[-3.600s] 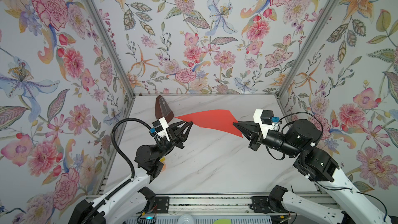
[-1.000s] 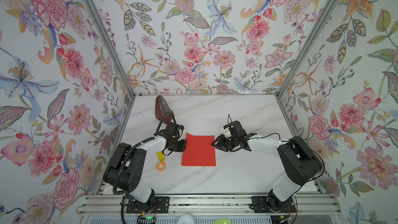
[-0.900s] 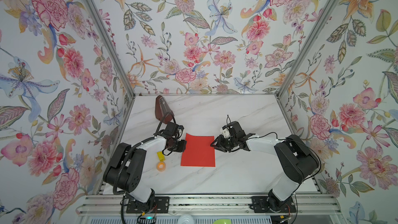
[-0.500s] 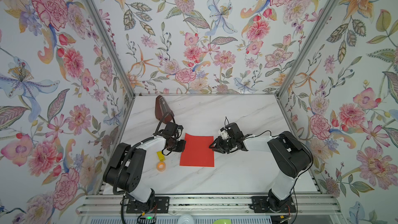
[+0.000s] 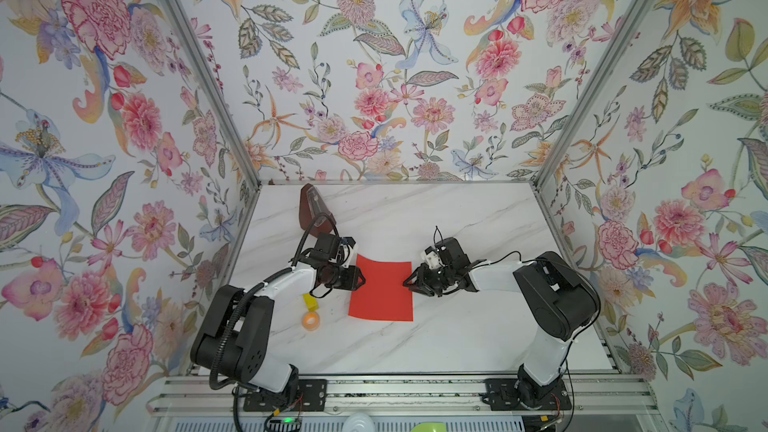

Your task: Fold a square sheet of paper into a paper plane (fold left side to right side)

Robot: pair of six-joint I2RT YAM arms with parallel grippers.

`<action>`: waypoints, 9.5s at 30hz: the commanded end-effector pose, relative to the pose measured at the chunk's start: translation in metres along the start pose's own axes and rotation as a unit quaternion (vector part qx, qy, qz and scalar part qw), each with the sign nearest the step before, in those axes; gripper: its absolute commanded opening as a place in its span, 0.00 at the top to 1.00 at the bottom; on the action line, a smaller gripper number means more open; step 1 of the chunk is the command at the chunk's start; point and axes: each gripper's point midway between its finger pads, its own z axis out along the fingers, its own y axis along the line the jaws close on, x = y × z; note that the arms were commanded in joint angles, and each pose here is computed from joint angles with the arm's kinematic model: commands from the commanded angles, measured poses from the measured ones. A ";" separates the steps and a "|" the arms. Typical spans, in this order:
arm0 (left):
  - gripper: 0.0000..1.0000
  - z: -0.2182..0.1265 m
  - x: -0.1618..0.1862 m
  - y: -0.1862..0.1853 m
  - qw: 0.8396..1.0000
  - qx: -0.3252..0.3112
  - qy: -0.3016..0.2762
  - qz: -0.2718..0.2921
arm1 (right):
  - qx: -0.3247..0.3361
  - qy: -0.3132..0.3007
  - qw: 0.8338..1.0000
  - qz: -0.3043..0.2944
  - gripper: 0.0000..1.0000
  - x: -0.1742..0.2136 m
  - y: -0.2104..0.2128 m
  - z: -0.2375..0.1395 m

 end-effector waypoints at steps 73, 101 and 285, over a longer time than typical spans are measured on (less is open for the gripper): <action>0.90 0.038 -0.031 -0.074 0.993 0.106 -0.046 -0.023 | -0.126 -0.025 0.992 -0.015 0.73 0.004 0.062 -0.004; 0.84 0.016 -0.041 -0.073 0.994 0.082 -0.076 -0.016 | -0.106 -0.015 0.994 -0.010 1.00 0.008 0.051 0.002; 0.81 0.080 -0.012 -0.108 0.996 0.066 0.043 0.043 | 0.037 0.011 0.999 0.008 1.00 0.013 -0.054 0.011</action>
